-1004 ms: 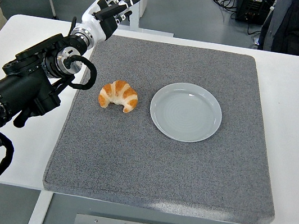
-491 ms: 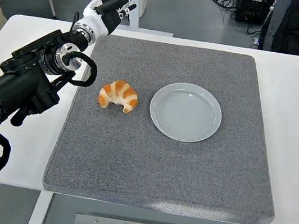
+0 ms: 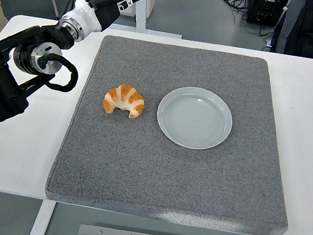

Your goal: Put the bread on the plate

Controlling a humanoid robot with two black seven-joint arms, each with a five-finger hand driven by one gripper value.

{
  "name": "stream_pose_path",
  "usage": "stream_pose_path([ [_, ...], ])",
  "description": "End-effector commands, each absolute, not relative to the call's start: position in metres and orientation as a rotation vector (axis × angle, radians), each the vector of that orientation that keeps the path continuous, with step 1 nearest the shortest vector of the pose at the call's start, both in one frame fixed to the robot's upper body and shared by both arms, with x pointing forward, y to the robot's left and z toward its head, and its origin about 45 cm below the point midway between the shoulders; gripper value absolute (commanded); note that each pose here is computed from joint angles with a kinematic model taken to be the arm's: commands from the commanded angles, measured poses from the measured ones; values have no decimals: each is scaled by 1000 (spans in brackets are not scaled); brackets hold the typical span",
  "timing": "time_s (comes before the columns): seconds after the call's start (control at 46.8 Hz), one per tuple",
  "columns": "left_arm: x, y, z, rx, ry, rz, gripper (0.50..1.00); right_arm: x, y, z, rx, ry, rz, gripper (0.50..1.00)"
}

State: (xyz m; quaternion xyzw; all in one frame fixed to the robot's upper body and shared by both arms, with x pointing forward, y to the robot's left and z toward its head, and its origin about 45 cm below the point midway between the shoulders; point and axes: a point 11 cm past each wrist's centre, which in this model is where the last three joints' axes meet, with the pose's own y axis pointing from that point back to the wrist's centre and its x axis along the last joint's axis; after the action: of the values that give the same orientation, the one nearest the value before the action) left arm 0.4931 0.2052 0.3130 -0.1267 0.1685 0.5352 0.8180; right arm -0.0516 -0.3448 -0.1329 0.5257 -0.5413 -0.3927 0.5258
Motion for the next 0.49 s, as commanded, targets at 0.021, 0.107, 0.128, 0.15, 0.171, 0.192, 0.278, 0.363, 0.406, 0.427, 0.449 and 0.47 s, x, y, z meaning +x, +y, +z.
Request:
stream_pose_path([
  [0.021,484,205,309,-208,322,1110,992,-52,-345,-133,1257,-1294,-940,1000],
  [0.107,479,200,309,-171,283,1079,992,-52,-345,-133,1257,-1294,-940,1000],
  [0.128,478,199,309,-162,270,1073,992,-52,-345,-133,1257,-1294,-940,1000],
  [0.15,477,198,309,-150,255,1069,992,-52,-345,-133,1257,-1294,-940,1000],
  [0.171,477,198,309,-142,240,1066,992,-52,-345,-133,1256,-1295,-938,1000],
  [0.192,477,199,309,-132,224,1066,992,-52,-345,-133,1257,-1294,-940,1000],
  [0.278,476,201,312,-89,153,1058,992,-52,-345,-133,1256,-1295,-938,1000],
  [0.363,471,200,312,-17,51,1027,992,-52,-345,-133,1257,-1294,-940,1000],
  [0.406,467,201,310,29,-2,1008,992,-52,-345,-133,1256,-1295,-938,1000],
  [0.427,465,202,309,50,-25,997,992,-52,-345,-133,1256,-1295,-938,1000],
  [0.449,463,203,309,70,-49,990,992,-52,-345,-133,1257,-1294,-940,1000],
  [0.47,461,203,309,87,-68,979,992,-52,-345,-133,1257,-1294,-940,1000],
])
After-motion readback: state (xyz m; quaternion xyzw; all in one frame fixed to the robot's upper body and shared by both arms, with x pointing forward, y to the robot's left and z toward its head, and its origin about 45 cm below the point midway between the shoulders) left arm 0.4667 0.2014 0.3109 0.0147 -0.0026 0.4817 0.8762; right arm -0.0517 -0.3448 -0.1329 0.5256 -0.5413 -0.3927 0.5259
